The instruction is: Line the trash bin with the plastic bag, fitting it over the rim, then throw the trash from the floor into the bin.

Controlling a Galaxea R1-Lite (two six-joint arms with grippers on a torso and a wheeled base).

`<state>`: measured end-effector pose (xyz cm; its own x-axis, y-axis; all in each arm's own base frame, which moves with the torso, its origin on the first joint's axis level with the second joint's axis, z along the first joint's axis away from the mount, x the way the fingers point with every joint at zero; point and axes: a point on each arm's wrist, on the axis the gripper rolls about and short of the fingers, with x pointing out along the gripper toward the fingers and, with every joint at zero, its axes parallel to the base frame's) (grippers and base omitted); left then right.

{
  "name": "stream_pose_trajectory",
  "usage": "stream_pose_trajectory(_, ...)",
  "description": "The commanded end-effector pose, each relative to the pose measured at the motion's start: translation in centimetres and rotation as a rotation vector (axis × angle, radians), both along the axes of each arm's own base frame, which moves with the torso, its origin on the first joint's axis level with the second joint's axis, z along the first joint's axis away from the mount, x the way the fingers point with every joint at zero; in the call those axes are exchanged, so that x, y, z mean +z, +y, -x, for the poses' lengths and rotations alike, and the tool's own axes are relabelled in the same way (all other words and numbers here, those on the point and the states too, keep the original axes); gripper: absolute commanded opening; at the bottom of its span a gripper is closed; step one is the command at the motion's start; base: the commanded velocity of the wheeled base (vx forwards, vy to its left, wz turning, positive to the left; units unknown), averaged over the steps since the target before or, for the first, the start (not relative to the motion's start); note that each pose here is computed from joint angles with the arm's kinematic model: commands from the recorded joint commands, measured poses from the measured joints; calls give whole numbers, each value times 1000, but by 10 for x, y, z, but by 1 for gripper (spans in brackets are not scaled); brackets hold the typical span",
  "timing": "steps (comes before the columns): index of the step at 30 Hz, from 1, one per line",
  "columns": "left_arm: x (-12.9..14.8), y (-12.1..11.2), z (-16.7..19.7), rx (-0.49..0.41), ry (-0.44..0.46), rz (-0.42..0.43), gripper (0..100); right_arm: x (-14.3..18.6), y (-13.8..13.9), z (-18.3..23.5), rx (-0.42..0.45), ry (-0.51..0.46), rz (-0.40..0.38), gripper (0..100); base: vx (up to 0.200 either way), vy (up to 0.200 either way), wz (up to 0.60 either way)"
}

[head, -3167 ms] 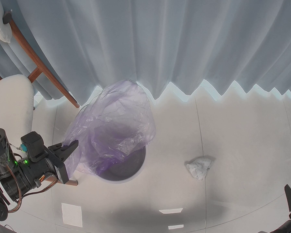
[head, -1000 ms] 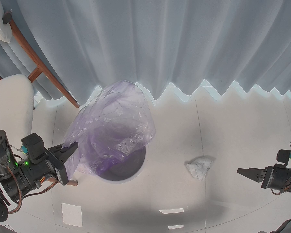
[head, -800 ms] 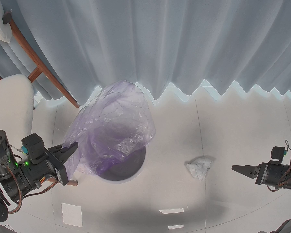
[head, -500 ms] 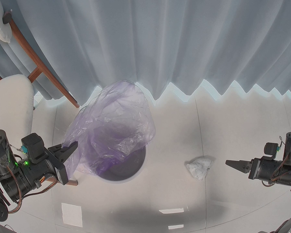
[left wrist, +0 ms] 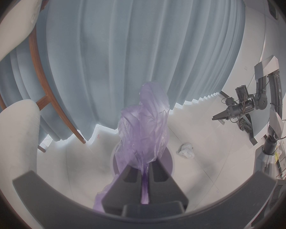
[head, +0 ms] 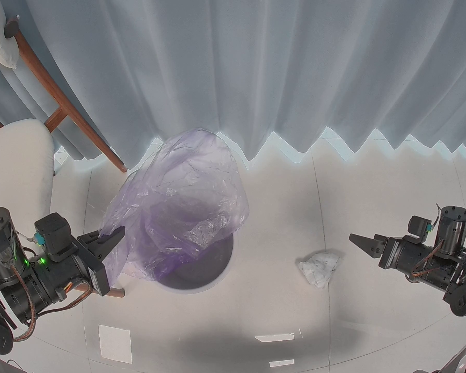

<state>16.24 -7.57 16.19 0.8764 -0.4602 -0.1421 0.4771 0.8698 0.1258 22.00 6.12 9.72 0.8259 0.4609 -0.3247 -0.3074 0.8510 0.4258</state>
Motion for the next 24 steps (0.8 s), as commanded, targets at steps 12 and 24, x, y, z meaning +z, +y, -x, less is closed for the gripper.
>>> stream_pose_trajectory(12,0,0,0,0,1,0,0,-29,19,-35,-149,-143,-33,100,0,0,0)
stream_pose_trajectory(24,-1,0,0,0,3,-1,0,-30,28,-52,-159,-162,-69,100,0,0,0)
